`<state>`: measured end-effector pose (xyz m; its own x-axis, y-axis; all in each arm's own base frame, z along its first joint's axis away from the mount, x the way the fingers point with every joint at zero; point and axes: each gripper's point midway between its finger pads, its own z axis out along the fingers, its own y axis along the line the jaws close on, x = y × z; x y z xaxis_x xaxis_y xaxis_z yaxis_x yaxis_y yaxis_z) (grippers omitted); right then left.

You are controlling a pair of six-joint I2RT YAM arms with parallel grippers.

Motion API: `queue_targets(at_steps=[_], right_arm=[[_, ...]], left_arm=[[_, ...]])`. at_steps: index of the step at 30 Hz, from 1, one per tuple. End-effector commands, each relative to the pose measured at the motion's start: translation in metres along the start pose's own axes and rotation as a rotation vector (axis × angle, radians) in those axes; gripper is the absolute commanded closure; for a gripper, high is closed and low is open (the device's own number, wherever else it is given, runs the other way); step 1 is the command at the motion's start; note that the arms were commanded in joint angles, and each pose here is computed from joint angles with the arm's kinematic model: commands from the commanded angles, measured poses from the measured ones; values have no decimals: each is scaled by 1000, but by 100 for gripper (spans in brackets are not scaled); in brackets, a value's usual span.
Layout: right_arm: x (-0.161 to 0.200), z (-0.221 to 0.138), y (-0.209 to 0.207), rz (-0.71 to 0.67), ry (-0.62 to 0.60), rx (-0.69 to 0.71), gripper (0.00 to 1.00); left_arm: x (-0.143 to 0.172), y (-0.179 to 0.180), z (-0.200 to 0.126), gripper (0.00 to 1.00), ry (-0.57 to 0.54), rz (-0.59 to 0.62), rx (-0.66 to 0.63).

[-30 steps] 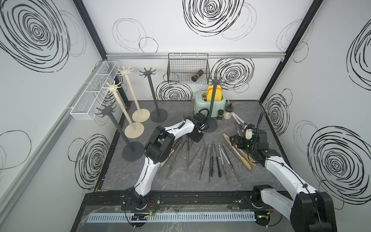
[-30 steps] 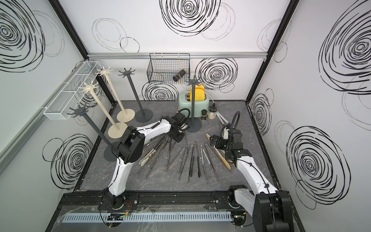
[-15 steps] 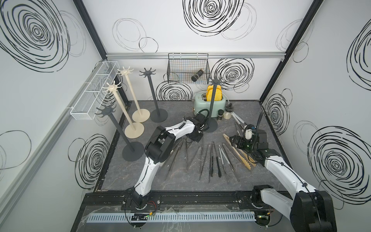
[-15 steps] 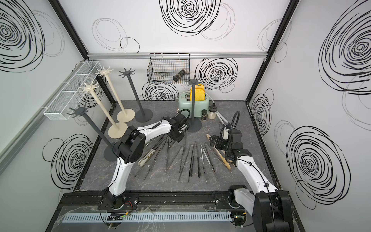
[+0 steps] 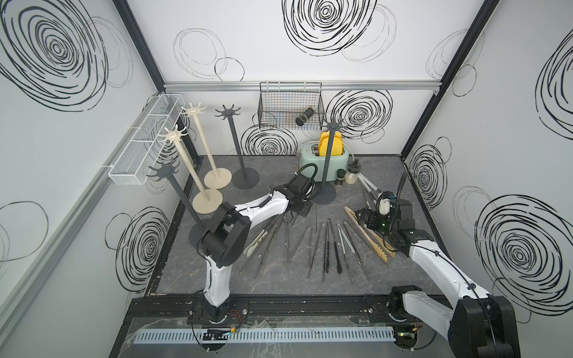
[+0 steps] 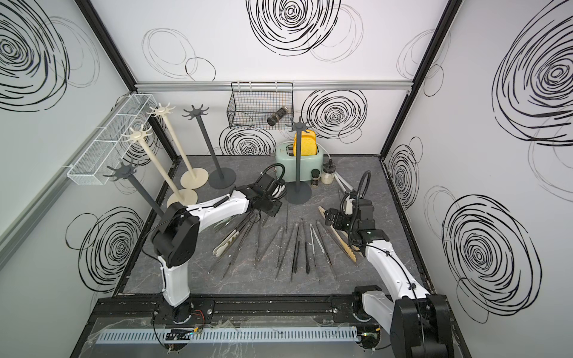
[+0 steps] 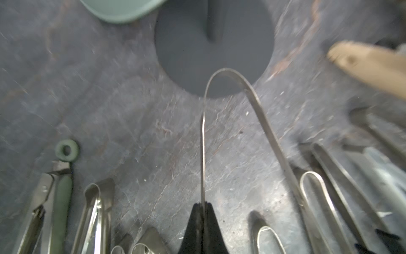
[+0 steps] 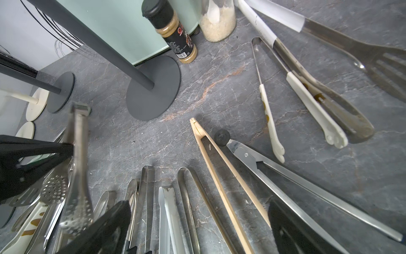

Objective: Hang food tongs on kitchen utensil racks
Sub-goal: Pick up the food tongs from the center of the board, then hang the food tongs on the rack.

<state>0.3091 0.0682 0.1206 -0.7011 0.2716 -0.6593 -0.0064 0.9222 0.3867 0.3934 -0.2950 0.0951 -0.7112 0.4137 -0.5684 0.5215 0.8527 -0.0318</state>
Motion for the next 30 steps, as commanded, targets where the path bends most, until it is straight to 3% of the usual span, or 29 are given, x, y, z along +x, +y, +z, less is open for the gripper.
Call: queue_targets(at_steps=[1, 11, 16, 21, 30], right_arm=[[-12, -6, 5, -17, -30, 0, 0], [-16, -5, 11, -29, -37, -30, 0], [-17, -5, 18, -51, -39, -70, 0], [-16, -5, 23, -64, -42, -100, 1], [-14, -4, 22, -70, -36, -96, 1]], left_arm=[[-63, -22, -39, 100, -312, -12, 79], [-133, -25, -158, 100, -769, -22, 72], [-166, -6, -193, 100, -842, -38, 123], [-194, -2, -218, 100, -913, 24, 187], [-228, 8, -231, 100, -981, 76, 222]])
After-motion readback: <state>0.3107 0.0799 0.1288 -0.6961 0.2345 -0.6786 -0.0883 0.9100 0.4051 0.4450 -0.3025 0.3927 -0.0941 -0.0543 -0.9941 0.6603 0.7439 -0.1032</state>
